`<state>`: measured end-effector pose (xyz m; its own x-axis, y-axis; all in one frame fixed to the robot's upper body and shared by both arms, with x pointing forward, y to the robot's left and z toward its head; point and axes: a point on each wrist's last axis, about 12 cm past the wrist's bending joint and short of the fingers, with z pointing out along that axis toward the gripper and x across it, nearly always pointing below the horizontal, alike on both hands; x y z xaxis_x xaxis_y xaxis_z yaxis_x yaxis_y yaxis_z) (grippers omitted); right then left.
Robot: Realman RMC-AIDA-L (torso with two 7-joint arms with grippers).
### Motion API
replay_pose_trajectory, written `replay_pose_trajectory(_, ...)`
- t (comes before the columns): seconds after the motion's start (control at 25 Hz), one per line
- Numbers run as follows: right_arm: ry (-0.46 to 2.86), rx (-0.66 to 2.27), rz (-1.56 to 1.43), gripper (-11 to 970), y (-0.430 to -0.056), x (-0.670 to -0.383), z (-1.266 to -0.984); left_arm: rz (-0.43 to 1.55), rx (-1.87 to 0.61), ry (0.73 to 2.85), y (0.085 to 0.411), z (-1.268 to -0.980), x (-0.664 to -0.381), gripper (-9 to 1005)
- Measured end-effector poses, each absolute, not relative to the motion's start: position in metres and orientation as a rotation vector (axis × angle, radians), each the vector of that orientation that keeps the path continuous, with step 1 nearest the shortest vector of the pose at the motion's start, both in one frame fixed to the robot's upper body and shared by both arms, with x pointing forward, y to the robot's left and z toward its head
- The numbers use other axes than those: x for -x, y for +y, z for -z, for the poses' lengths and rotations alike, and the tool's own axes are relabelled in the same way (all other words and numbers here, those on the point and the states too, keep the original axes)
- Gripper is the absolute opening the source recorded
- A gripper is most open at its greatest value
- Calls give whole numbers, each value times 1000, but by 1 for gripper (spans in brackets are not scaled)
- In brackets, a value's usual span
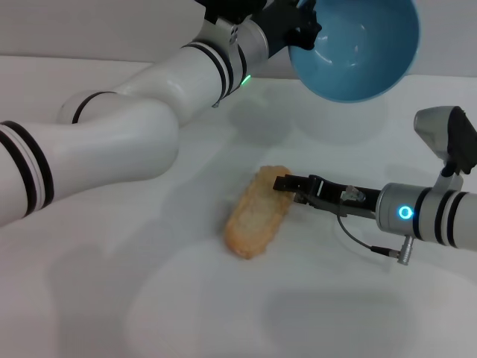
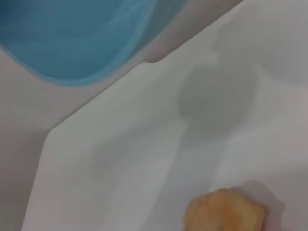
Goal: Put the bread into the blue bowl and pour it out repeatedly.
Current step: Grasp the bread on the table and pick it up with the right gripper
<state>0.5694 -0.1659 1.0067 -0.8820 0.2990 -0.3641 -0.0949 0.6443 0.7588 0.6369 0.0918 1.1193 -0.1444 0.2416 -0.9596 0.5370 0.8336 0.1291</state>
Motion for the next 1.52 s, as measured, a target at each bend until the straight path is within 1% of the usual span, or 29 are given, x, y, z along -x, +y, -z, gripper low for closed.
replay_pose_trajectory(0.32, 2432, -153, -1103, 539, -162, -569, -1004, 295, -604, 1728, 90, -1119, -636, -1)
replay_pose_trajectory(0.88, 2413, -72, -1077, 517, -160, -572, -1006, 296, -599, 1725, 90, -1119, -635, -2)
replay_pose_trajectory(1.08, 2398, -14, -1064, 288, -159, -572, -1007, 297, -595, 1721, 90, -1120, -635, -1)
replay_pose_trajectory(1.32, 2369, 41, -1056, 169, -158, -573, -1008, 301, -585, 1730, 92, -1117, -634, -1)
replay_pose_trajectory(1.52, 2324, 107, -1100, 125, -159, -574, -1015, 300, -586, 1735, 93, -1117, -634, -1)
